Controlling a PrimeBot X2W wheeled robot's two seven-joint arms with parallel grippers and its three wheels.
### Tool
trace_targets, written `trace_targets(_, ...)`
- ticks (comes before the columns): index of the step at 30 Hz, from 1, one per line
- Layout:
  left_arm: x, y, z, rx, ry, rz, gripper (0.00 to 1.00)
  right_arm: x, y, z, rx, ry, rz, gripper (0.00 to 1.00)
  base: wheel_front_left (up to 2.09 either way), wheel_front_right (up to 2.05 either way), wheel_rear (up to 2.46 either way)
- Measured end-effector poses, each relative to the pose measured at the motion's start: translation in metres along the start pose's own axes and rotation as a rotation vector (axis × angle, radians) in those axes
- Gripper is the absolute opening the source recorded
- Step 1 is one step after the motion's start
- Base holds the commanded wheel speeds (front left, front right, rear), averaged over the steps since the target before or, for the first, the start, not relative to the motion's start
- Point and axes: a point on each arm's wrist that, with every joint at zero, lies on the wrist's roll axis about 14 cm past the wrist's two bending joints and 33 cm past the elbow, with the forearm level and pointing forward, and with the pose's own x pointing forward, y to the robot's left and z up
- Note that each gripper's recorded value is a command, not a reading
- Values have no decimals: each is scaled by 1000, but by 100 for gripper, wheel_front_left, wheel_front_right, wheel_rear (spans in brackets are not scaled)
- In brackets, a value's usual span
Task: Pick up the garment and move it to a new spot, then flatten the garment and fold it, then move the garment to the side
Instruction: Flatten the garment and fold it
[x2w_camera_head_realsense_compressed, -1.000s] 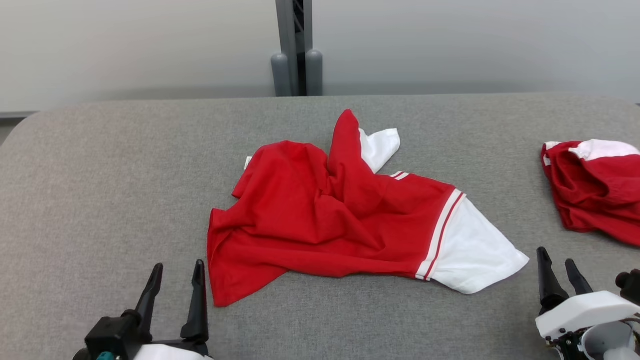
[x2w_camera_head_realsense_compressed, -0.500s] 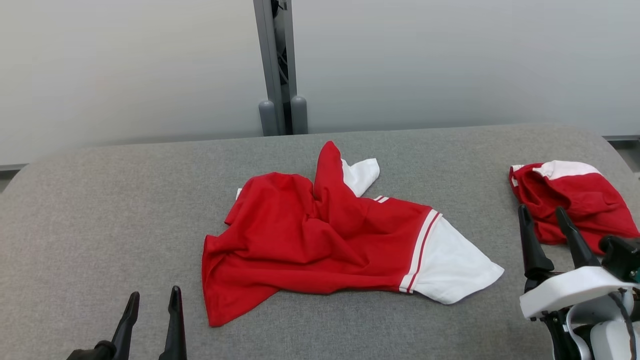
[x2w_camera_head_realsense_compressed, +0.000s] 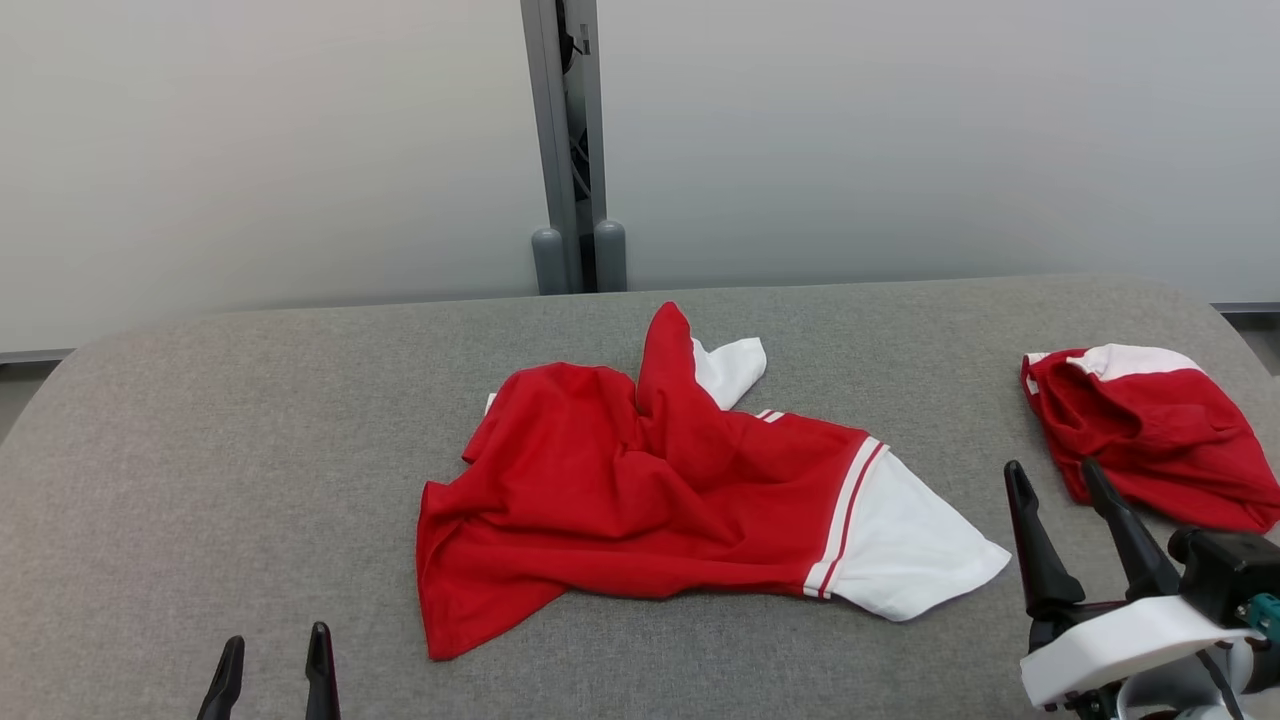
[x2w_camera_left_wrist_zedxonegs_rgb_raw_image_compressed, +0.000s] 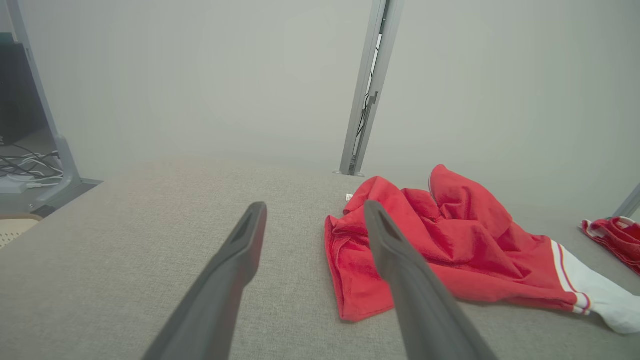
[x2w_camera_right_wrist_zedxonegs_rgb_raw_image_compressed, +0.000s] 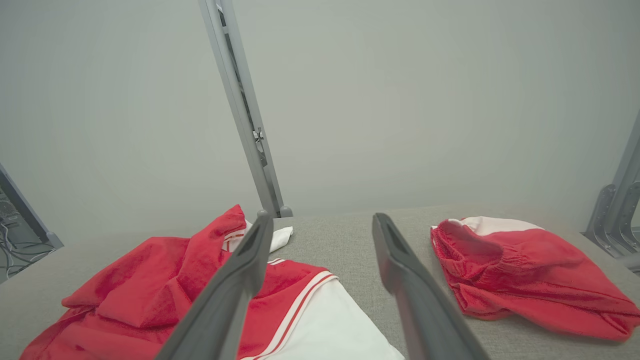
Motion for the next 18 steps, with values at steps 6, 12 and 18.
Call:
trace_targets(6, 0, 5, 3, -3, -11, 22, 100, -3, 2, -4, 24, 15, 4, 100, 0, 0, 0)
trace_targets(12, 0, 7, 4, -2, -19, 28, 100, -3, 3, -11, 30, 33, 5, 100, 0, 0, 0)
trace_targets(18, 0, 9, 2, -1, -14, 30, 100, -1, 1, -14, 29, 42, 2, 100, 0, 0, 0)
